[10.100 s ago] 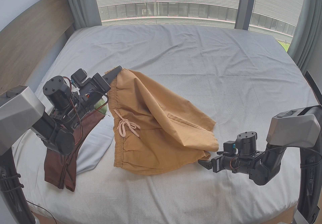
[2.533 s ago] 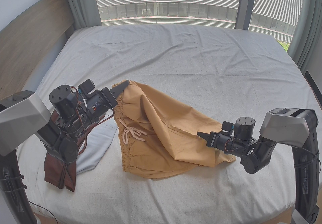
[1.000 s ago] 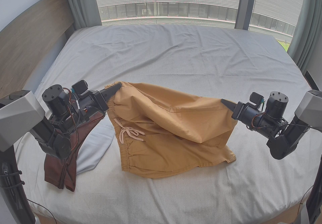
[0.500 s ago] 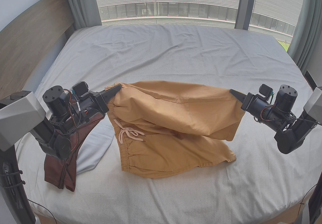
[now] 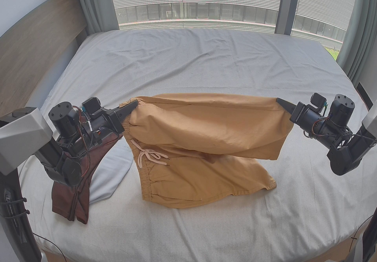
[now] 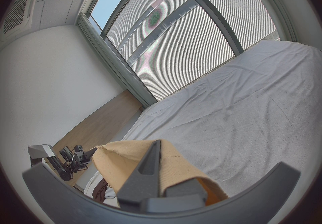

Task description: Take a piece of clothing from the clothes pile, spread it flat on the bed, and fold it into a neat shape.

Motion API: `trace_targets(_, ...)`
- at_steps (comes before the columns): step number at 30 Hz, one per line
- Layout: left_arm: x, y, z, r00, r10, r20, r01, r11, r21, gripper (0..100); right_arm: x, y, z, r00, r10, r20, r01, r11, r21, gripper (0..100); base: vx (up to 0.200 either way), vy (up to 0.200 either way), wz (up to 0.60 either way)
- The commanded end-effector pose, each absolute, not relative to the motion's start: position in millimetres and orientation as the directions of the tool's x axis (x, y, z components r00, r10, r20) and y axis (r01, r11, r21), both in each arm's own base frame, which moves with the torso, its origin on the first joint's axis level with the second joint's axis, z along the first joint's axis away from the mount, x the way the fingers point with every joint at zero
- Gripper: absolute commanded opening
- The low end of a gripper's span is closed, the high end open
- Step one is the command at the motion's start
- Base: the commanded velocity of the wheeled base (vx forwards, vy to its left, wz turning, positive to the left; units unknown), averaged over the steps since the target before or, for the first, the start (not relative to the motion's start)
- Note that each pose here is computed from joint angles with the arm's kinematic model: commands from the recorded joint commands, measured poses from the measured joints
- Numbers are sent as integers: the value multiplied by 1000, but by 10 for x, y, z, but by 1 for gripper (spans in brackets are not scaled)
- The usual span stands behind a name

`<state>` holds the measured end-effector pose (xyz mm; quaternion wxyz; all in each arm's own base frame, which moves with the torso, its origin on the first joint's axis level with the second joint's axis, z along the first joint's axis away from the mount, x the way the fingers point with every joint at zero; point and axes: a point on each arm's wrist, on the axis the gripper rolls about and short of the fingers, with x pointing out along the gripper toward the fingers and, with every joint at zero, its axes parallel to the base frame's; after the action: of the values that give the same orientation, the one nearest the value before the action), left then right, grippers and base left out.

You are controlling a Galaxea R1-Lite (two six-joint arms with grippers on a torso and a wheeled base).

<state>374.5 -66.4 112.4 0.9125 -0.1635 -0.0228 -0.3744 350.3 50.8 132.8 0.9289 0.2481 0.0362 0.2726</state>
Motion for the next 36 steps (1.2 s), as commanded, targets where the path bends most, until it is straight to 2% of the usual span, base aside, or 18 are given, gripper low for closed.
trace_targets(1, 3763, -664, 1075, 720, -676, 154, 688, 669, -282, 0, 3510, 474, 1351, 853, 516, 76, -486, 731, 479, 0, 0, 0, 0)
trace_targets(36, 3771, -582, 1288, 724, -657, 211, 690, 680, -248, 0, 3416, 429, 1590, 844, 518, 138, -518, 722, 458, 0, 0, 0, 0)
